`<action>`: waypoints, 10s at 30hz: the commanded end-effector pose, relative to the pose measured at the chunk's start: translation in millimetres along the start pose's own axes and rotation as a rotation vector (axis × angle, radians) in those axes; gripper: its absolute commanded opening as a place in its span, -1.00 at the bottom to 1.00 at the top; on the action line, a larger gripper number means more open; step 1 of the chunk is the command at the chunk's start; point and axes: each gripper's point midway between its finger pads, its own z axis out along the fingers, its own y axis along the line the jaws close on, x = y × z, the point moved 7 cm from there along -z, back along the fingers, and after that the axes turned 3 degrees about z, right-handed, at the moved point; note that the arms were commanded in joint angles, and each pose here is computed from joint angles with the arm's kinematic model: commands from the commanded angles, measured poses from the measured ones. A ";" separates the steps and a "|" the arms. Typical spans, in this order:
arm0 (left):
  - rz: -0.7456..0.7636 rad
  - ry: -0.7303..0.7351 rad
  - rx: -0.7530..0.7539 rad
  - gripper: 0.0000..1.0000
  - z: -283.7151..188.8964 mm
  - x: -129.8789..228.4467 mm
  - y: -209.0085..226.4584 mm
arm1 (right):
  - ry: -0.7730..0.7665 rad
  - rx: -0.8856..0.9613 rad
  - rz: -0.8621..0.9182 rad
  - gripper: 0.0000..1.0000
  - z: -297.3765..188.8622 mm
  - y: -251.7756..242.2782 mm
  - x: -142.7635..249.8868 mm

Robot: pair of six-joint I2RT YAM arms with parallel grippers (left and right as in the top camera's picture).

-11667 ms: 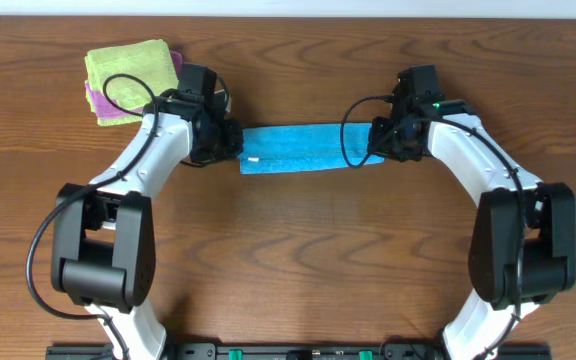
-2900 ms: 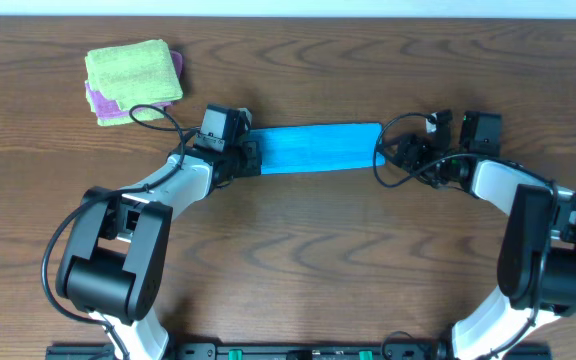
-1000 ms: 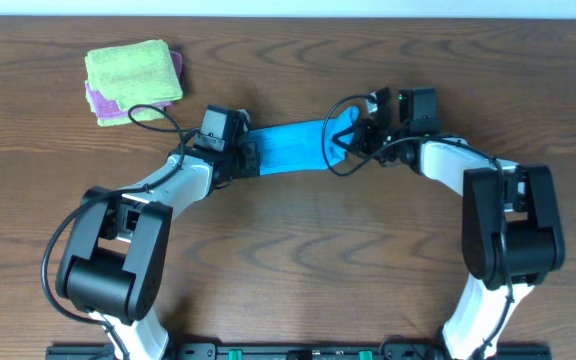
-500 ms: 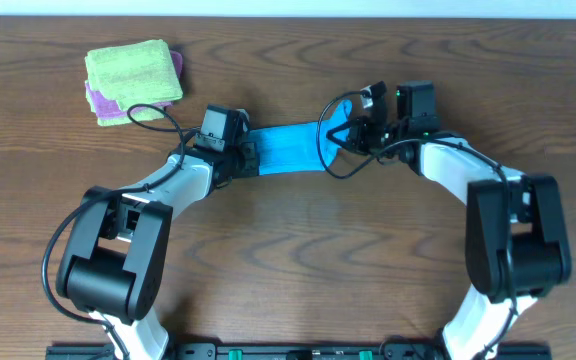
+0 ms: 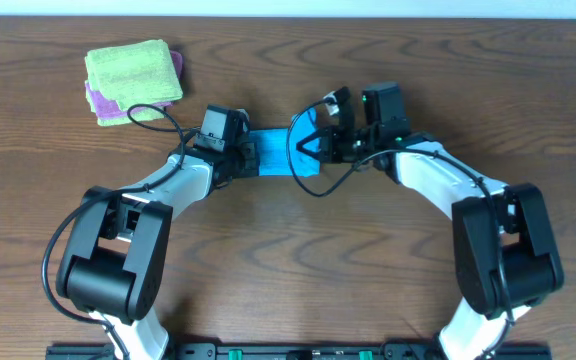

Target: Fold the cloth

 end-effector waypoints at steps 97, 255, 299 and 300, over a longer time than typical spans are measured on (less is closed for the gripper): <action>0.055 -0.514 0.169 -0.88 -252.9 -43.4 -35.4 | -0.022 0.117 -0.165 -0.97 80.9 42.9 18.1; -0.084 -0.229 0.139 0.90 -203.5 51.3 27.3 | -0.745 0.738 -0.261 0.98 -274.5 48.4 185.6; -0.031 -0.310 0.196 0.90 -132.4 12.4 62.0 | -0.695 0.751 -0.218 0.99 -270.4 42.1 193.7; -0.042 -0.300 0.176 0.90 -130.6 14.1 64.6 | -0.695 0.751 -0.218 0.98 -270.4 42.1 193.7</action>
